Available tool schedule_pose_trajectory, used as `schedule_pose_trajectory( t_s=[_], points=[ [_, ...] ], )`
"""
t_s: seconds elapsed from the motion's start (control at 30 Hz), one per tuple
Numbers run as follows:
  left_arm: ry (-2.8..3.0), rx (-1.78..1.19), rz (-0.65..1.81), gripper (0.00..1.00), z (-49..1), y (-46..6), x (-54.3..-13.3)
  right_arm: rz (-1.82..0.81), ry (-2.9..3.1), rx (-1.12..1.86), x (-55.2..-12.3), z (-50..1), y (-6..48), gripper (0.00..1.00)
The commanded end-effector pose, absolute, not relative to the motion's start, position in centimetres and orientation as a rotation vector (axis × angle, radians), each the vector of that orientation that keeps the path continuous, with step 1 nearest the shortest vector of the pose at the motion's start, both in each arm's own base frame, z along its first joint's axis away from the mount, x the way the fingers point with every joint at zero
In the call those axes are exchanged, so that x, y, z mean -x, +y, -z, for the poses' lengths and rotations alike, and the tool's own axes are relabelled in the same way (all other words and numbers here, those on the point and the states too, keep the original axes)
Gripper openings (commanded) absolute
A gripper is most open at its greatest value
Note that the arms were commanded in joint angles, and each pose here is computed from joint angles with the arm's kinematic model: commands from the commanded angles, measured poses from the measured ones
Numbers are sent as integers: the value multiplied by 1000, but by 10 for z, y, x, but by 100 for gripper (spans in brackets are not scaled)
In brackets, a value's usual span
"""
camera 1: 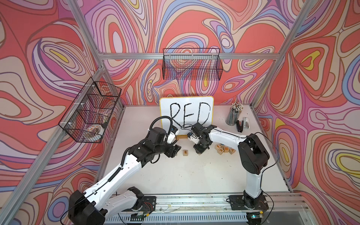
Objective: Assemble the uppercase word "red" with letter blocks
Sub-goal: Place the letter block at the center of the board.
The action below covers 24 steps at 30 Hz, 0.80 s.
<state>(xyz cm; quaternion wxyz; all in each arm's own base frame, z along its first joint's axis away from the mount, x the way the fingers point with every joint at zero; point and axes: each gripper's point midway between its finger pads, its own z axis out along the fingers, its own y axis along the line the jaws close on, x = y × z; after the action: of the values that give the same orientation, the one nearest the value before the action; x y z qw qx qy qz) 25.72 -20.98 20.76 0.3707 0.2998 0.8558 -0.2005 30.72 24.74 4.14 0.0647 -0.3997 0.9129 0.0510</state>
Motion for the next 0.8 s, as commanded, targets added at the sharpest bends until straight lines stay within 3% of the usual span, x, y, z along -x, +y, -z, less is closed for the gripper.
schedule_pose_trajectory(
  t_s=[0.0, 0.77],
  points=[
    [2191, -801, 507, 73, -206, -210, -252, -168, 2724, 1291, -306, -43, 253, 25],
    [2193, -805, 518, 73, -206, -211, -251, -106, 2698, 1310, -312, -49, 252, 42]
  ],
)
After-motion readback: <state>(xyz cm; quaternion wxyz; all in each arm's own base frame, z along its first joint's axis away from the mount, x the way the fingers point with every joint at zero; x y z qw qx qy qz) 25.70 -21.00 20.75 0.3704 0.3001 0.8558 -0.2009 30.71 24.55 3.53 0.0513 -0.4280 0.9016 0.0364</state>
